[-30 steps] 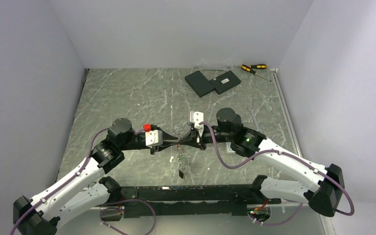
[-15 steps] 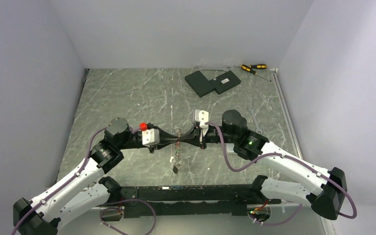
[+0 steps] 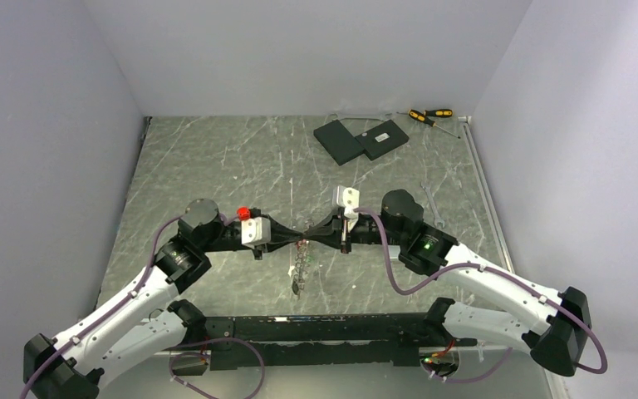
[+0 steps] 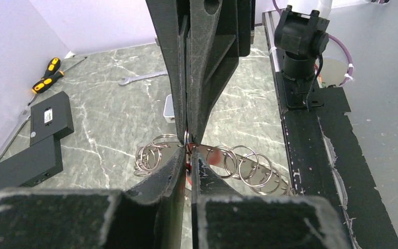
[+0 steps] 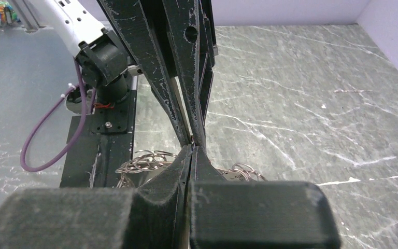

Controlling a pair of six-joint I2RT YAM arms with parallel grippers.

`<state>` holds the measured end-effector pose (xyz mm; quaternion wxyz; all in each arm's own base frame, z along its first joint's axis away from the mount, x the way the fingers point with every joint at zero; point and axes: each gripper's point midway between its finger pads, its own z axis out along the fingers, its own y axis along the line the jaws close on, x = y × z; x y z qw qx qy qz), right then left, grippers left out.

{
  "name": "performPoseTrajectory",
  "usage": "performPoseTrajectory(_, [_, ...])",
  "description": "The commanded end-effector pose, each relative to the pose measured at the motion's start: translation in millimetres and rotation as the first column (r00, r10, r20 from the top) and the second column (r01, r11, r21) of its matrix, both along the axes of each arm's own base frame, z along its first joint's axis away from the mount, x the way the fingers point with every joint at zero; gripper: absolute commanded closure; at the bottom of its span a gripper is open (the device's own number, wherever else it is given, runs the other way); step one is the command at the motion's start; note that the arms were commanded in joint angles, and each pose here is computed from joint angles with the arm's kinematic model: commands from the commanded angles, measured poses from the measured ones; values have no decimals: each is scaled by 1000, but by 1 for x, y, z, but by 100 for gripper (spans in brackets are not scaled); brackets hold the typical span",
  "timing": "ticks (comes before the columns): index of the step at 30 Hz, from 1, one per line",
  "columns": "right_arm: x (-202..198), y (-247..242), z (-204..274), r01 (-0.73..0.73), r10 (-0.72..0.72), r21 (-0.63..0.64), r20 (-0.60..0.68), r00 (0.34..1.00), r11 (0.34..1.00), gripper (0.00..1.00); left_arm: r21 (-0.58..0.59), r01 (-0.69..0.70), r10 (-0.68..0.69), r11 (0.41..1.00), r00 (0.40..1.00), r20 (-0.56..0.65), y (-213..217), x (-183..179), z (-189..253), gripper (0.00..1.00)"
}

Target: Put the keys on the keyring

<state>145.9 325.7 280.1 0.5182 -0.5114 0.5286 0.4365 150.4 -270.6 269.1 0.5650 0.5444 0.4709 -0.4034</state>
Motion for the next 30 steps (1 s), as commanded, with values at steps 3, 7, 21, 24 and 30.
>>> performPoseTrajectory(3, [-3, 5, 42, -29, 18, 142, 79, 997, 989, 100, -29, 34, -33, 999, 999, 3, -3, -4, 10, 88])
performPoseTrajectory(7, [-2, 6, 42, -28, 17, 144, 78, 997, 989, 100, -28, 37, -37, 999, 999, 2, -3, -4, 10, 92])
performPoseTrajectory(21, [7, 5, 19, -17, 21, -51, 78, 997, 999, 87, 80, -110, 112, 991, 994, -15, 6, 23, 1, 100])
performPoseTrajectory(24, [14, 5, 12, -2, 12, -124, 85, 996, 992, 72, 98, -127, 130, 987, 991, -24, 7, 26, -2, 100])
performPoseTrajectory(30, [23, 3, 4, 19, 3, -231, 96, 995, 973, 60, 113, -158, 161, 981, 987, -23, 10, 31, -4, 100])
